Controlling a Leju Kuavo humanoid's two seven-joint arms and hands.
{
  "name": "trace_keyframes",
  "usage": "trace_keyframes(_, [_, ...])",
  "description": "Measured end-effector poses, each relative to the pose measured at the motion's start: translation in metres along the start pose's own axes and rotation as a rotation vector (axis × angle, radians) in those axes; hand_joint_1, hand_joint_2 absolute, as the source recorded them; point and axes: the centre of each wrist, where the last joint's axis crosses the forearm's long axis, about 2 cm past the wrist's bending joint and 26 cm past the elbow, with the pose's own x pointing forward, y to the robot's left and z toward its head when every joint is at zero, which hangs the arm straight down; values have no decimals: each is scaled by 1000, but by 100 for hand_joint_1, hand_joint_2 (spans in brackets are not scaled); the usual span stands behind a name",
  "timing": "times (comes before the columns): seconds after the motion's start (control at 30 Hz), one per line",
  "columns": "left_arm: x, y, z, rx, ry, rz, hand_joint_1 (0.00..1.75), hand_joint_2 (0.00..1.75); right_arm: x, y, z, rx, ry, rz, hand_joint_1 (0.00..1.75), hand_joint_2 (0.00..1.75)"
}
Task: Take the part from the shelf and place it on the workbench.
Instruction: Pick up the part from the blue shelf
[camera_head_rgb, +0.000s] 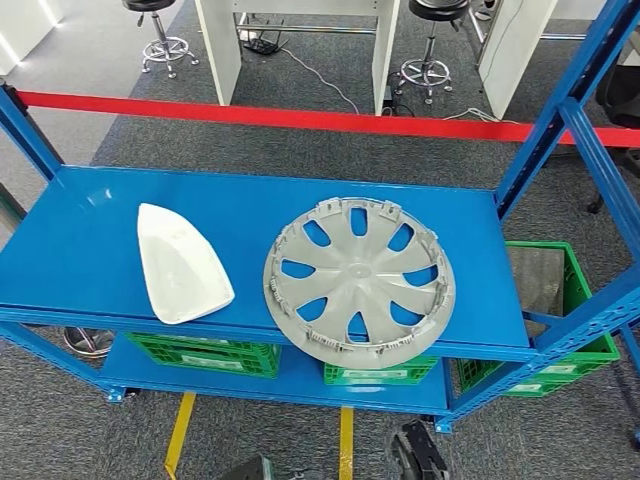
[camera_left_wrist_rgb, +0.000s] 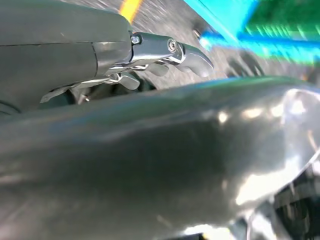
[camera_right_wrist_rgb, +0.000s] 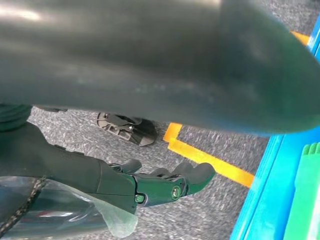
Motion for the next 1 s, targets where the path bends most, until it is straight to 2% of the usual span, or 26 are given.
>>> trace_keyframes(0.23, [9, 6, 3, -205, -38, -5, 0, 0, 6, 0, -3, 40, 2, 43, 0, 0])
trace_keyframes(0.63, [10, 6, 4, -229, -41, 3, 0, 0, 6, 0, -3, 43, 3, 47, 0, 0])
trace_keyframes(0.83, [14, 9, 8, -328, -46, 22, 0, 0, 8, 1, -4, 61, 8, 64, 0, 0])
trace_keyframes(1.0, [46, 20, 16, -545, -169, 102, 0, 0, 12, 0, -6, 89, 27, 99, 0, 0])
